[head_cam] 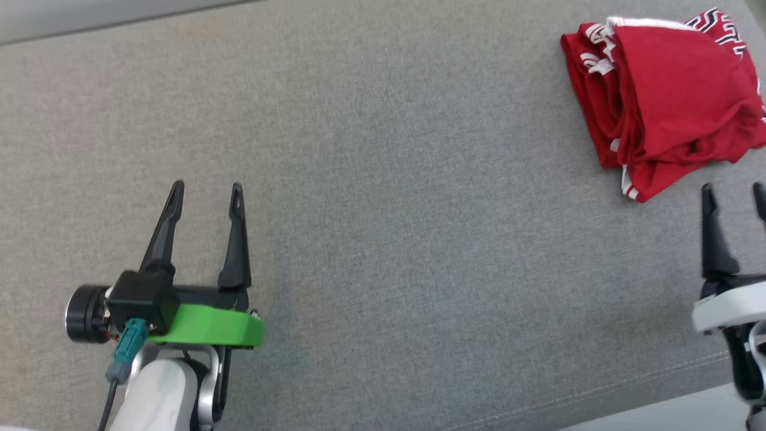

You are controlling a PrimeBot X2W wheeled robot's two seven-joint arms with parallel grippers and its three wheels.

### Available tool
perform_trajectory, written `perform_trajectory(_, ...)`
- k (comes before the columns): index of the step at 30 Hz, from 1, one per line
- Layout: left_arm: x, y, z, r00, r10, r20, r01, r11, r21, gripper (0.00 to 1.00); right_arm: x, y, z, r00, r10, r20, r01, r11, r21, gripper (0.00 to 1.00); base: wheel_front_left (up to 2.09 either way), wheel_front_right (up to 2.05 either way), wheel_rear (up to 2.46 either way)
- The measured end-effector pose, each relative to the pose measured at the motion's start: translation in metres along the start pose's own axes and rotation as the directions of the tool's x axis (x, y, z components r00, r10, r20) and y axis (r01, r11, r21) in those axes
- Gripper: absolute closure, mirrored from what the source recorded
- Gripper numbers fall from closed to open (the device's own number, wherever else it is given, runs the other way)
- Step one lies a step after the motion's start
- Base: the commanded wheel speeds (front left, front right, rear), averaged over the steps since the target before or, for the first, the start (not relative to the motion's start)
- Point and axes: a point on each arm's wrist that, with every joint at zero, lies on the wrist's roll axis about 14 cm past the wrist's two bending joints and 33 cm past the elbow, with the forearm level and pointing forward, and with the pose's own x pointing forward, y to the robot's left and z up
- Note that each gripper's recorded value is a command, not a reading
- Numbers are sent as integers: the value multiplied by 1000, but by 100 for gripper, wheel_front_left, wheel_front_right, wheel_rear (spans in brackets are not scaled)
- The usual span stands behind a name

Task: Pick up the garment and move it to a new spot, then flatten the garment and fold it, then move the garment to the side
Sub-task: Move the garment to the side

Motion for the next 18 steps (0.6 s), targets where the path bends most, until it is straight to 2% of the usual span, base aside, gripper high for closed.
perform_trajectory(11, -54, 26, 17, 990, 141, -1, -141, 990, 8, 0, -36, 79, 41, 985, 148, 89, -155, 984, 83, 0, 0, 0, 0)
perform_trajectory(18, -94, 54, 23, 972, 237, -1, -236, 971, 32, 0, -42, 115, 54, 964, 243, 110, -252, 965, 78, 0, 0, 0, 0)
